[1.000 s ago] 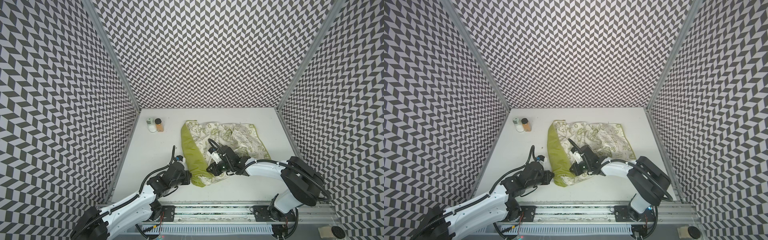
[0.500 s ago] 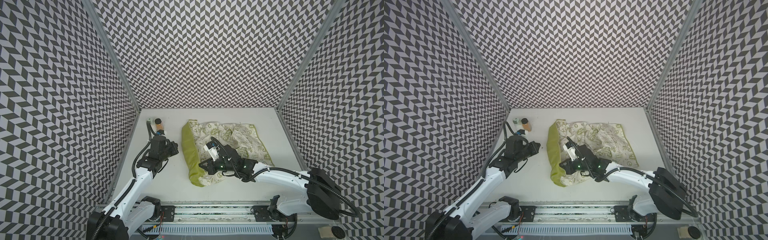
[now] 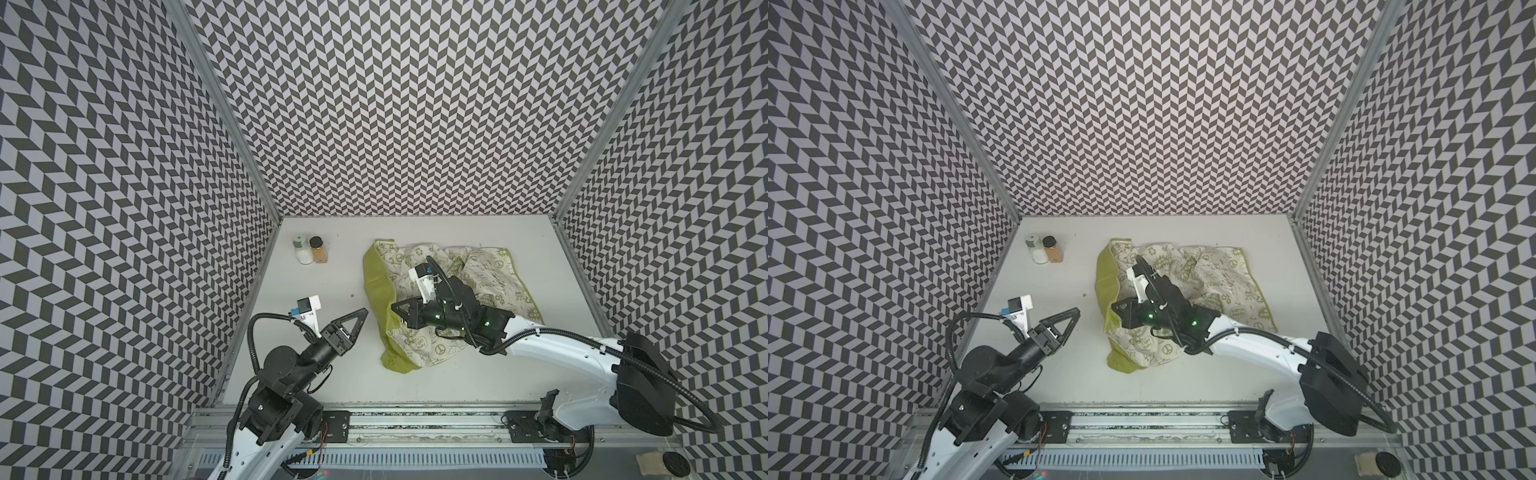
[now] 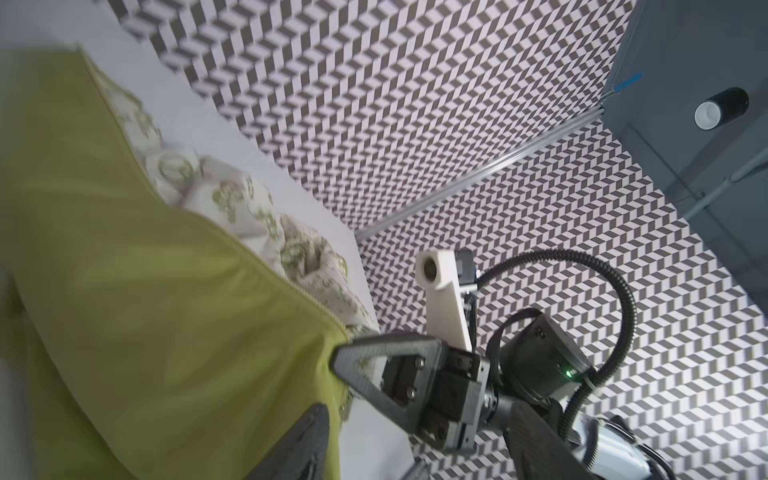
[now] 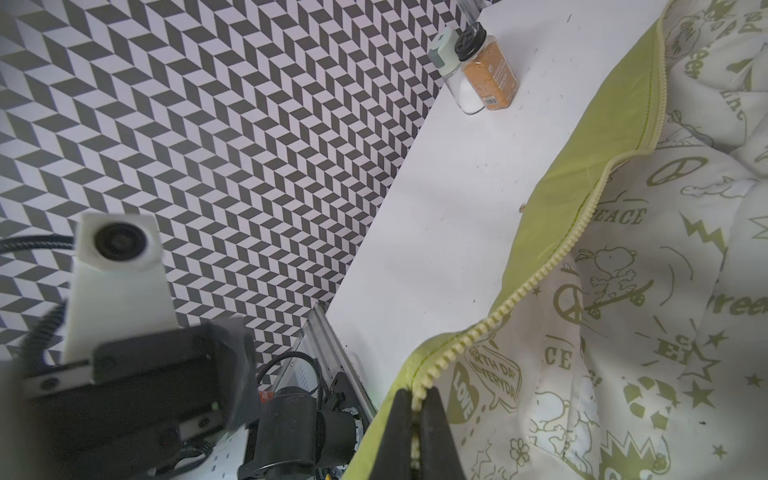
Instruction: Zip up the jacket
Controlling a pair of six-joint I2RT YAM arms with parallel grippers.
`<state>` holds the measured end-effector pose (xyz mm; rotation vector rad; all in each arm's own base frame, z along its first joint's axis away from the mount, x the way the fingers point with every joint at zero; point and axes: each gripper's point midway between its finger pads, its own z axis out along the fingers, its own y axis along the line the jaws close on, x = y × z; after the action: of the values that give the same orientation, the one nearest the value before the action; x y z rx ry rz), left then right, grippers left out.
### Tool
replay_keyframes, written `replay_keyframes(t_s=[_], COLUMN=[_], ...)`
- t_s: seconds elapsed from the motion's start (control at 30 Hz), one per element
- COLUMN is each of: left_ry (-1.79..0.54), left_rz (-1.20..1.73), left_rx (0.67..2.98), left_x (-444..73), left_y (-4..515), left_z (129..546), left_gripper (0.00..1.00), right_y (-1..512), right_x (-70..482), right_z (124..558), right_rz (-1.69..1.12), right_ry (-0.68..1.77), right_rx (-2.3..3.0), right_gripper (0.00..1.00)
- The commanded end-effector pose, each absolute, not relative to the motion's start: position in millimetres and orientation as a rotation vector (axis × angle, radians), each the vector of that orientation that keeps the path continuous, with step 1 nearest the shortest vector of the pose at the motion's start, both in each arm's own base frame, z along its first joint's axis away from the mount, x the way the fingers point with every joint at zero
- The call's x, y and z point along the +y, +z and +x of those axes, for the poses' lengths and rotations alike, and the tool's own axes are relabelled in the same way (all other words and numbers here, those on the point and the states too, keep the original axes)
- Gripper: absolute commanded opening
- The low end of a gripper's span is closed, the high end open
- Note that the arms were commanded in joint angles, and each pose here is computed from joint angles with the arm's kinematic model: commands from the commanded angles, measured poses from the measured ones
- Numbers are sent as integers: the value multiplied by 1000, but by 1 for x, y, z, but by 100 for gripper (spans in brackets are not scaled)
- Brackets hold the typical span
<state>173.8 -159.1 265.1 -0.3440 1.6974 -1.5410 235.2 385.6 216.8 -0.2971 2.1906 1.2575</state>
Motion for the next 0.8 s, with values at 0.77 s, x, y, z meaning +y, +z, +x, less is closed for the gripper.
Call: replay_keyframes(t_s=[0.77], left_ry=[-1319], left_rz=[-368], left_rx=[1923], left_x=[-217], left_y=[219], left_z=[181], left_gripper=[75], right_y=[217], right_x=[358], right_z=[255], right_rz=[-128], right_ry=[1240], right_rx=[2163], right_gripper=[0])
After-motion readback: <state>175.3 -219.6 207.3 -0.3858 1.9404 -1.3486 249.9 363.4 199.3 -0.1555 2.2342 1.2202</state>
